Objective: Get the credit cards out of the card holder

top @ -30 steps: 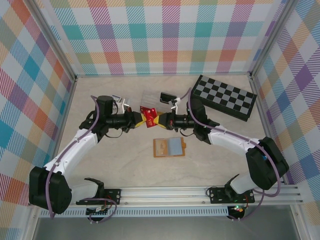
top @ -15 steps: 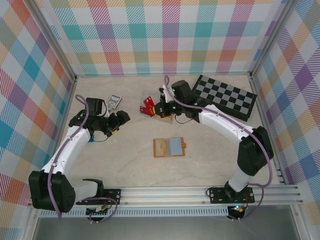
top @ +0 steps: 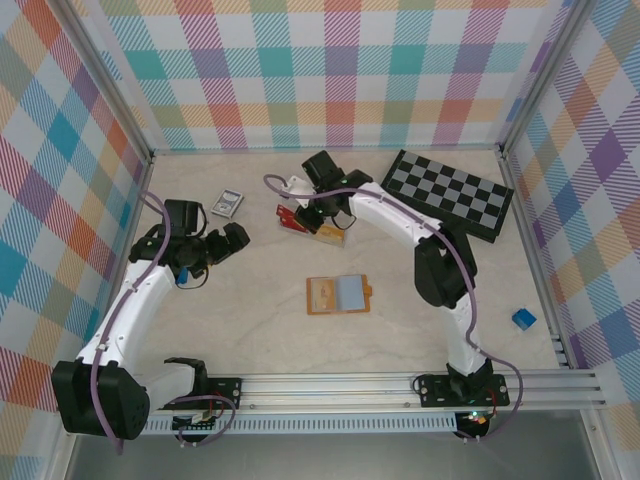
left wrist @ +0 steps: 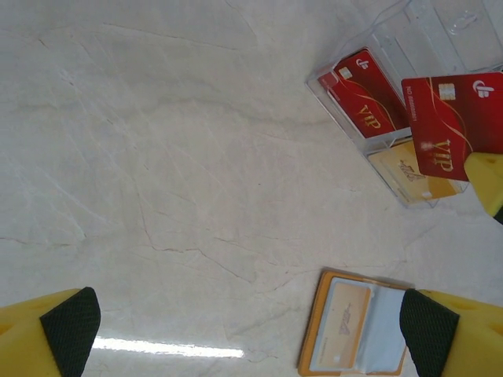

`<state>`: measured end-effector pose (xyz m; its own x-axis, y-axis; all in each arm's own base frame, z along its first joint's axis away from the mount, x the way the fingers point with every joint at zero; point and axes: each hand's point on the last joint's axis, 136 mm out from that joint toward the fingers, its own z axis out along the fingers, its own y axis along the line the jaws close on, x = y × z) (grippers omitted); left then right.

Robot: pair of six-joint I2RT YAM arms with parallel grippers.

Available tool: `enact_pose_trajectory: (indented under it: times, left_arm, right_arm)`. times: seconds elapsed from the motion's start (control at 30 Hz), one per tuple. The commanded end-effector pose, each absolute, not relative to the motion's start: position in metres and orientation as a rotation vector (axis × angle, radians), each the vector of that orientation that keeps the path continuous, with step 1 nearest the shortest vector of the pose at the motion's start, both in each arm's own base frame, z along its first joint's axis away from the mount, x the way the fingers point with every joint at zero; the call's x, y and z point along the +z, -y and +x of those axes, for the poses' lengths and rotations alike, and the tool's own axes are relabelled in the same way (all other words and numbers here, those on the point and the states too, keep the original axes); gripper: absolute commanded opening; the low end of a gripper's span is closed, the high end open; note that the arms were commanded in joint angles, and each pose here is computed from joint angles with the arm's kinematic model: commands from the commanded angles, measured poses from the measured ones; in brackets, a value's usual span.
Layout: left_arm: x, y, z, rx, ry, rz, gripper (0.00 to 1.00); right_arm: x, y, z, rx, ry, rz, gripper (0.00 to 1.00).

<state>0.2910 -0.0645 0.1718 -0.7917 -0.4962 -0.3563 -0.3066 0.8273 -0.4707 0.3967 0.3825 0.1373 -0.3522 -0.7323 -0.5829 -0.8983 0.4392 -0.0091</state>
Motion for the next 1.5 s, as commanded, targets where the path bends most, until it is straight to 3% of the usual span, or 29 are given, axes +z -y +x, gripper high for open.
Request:
enact_pose_trajectory:
  times: [0.0, 0.5, 1.03, 1.33, 1.47]
  left_arm:
    - [0.174, 0.056, 0.290, -0.492, -2.538, -0.587, 1.00]
    - [0.174, 0.072, 0.291, -0.616, -2.539, -0.524, 1.00]
    - [0.168, 0.075, 0.293, -0.631, -2.553, -0.532, 1.00]
    - [0.165, 0.076, 0.294, -0.641, -2.561, -0.534, 1.00]
    - [0.165, 0.083, 0.295, -0.694, -2.566, -0.512, 1.00]
  right_arm:
    - [0.136, -0.381, 0.403, 0.330, -2.114, -1.507, 0.00]
    - [0.101, -0.386, 0.437, 0.220, -2.136, -1.536, 0.00]
    - [0.087, -0.378, 0.438, 0.162, -2.156, -1.601, 0.03]
    - [0.091, -0.384, 0.443, 0.185, -2.166, -1.555, 0.17]
    - [0.099, -0.388, 0.449, 0.195, -2.179, -1.484, 0.18]
